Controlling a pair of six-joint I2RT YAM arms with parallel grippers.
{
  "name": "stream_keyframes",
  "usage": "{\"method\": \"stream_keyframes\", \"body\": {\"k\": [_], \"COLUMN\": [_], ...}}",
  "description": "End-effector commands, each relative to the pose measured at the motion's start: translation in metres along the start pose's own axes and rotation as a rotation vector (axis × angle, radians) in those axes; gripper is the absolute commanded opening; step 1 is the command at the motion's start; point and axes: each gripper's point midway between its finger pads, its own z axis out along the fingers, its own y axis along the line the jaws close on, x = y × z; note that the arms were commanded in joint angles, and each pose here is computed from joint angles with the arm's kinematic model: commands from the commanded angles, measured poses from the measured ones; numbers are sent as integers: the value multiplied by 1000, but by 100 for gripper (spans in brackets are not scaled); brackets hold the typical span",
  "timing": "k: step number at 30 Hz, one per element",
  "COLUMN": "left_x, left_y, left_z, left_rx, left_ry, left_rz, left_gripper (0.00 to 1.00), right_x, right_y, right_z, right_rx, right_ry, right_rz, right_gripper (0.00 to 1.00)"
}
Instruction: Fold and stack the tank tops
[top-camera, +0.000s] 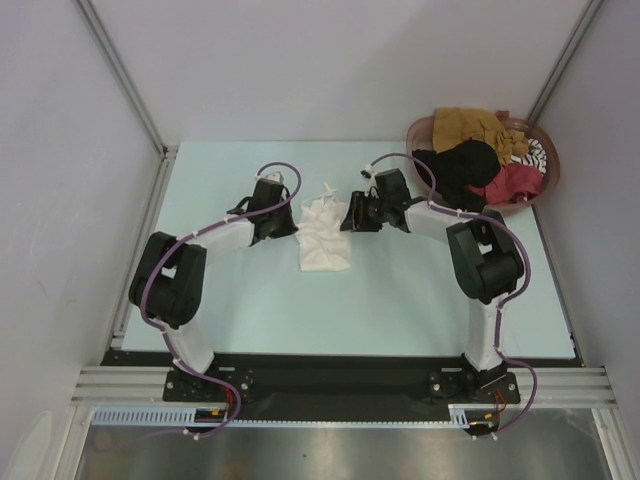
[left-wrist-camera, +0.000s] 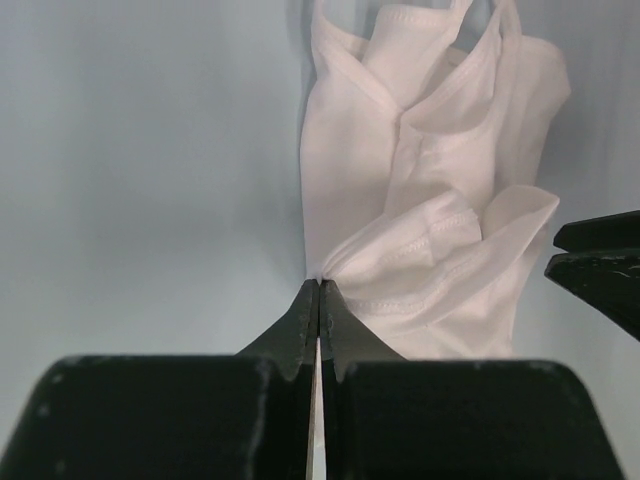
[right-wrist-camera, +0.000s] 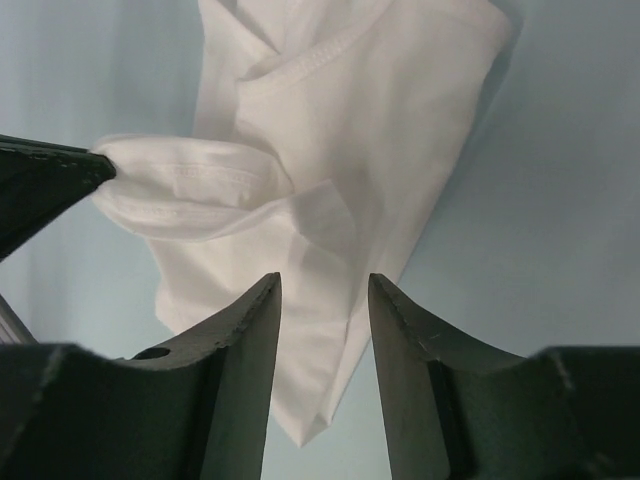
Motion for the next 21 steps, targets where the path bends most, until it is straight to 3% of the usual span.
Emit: {"method": "stream_keyframes", "body": {"k": [1, 6, 12, 17, 18, 19, 21], "left_x": [-21, -23, -24, -25, -25, -26, -26], "left_y": [-7, -8, -9, -9, -9, -10, -10], "left_z": [-1, -1, 0, 1, 2, 1, 1], "left_rx": [-1, 0, 3, 2, 0, 2, 4], "left_ry": [-46, -44, -39, -35, -33, -33, -33], "left_rz": [21, 21, 21, 21, 19, 19, 21], "left_gripper": [0, 0, 0, 0, 0, 0, 0], "right_x": [-33, -36, -38, -44, -45, -40, -40], "right_y": [14, 10, 12, 14, 17, 16, 18], "right_z": [3, 11, 19, 24, 24, 23, 19], "right_rx": [-59, -66, -73, -76, -82, -76, -74], "right_ry": [-78, -89, -85, -87, -89, -65, -68], "right_rz": [-106, -122, -130, -132, -135, -126, -128], "right_gripper": [46, 49, 45, 28, 22, 4, 0]}}
